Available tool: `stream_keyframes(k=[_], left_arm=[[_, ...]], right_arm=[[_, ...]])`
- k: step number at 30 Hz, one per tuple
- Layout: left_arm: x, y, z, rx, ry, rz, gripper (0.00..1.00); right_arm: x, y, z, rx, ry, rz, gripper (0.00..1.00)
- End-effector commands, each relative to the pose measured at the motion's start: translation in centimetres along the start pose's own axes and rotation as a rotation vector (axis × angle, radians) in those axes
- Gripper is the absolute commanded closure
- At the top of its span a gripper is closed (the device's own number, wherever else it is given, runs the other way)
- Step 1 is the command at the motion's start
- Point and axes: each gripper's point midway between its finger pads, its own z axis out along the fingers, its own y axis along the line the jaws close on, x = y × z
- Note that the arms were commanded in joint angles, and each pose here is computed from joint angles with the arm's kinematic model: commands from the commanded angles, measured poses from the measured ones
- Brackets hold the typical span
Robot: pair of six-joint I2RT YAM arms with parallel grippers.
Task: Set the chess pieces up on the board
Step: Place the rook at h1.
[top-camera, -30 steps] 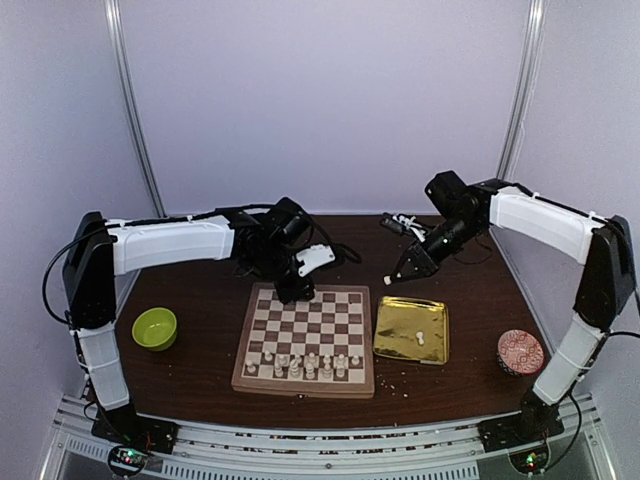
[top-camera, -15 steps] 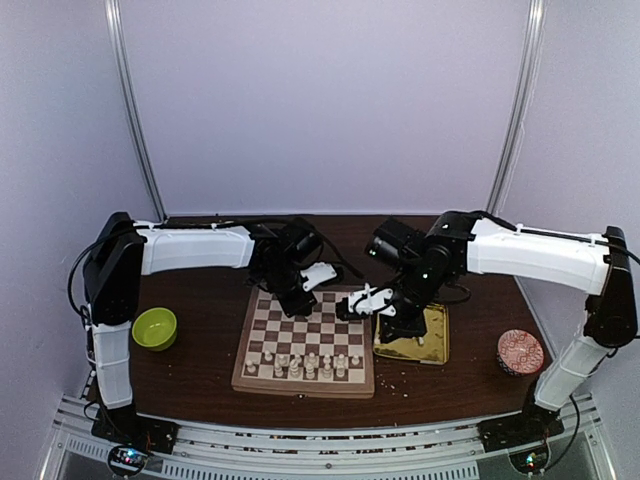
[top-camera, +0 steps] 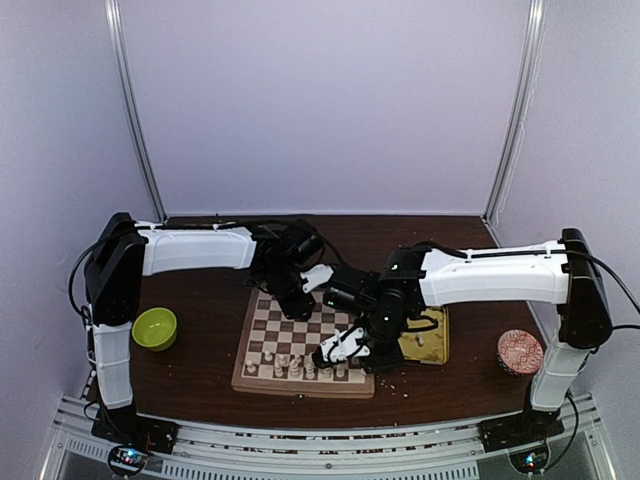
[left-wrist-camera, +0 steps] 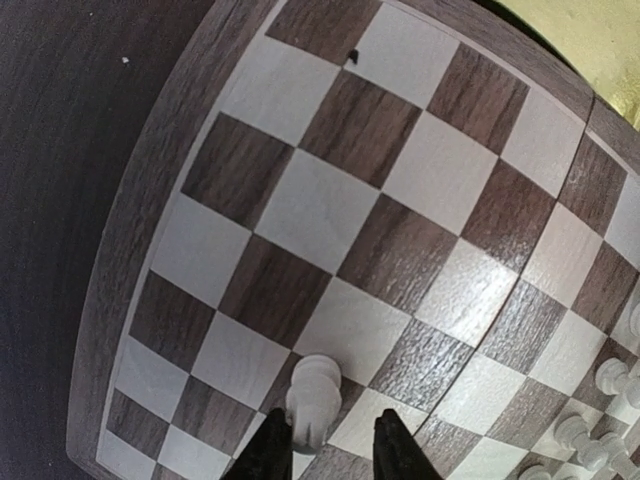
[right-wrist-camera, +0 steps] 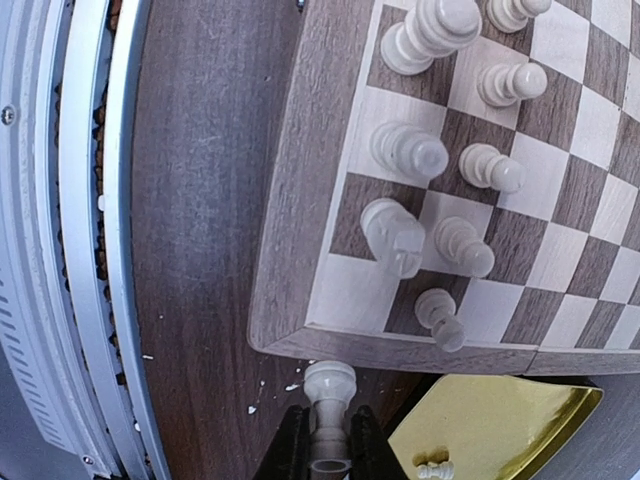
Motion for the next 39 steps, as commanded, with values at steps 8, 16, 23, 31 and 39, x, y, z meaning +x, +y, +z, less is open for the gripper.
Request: stream_keyframes(k=[8, 16, 23, 31, 39], left_arm=[[-1.3, 0.0, -0.9, -0.005, -0.033, -0.003, 0.70], [-1.4, 0.1, -1.0, -0.012, -0.035, -0.004, 0.69], [-1.3, 0.1, -1.0, -0.014, -0.035, 0.000, 0.69], [-1.4, 0.1, -1.1, -0.014, -0.035, 0.001, 0.69], [-1.3, 0.1, -1.1, -0.011, -0.035, 0.004, 0.69]], right_arm=[[-1.5, -0.3, 2.2, 0.003, 0.076, -0.050, 0.89], [-1.4, -0.8, 3.0, 0.019, 0.108, -0.041, 0.88], [-1.2, -1.1, 3.2, 0.037, 0.123, -0.037, 0.88], [-1.3, -1.4, 3.3, 0.050, 0.122, -0.026, 0.85], [-1.5, -1.5, 3.0, 0.062, 0.105, -0.022, 0.80]])
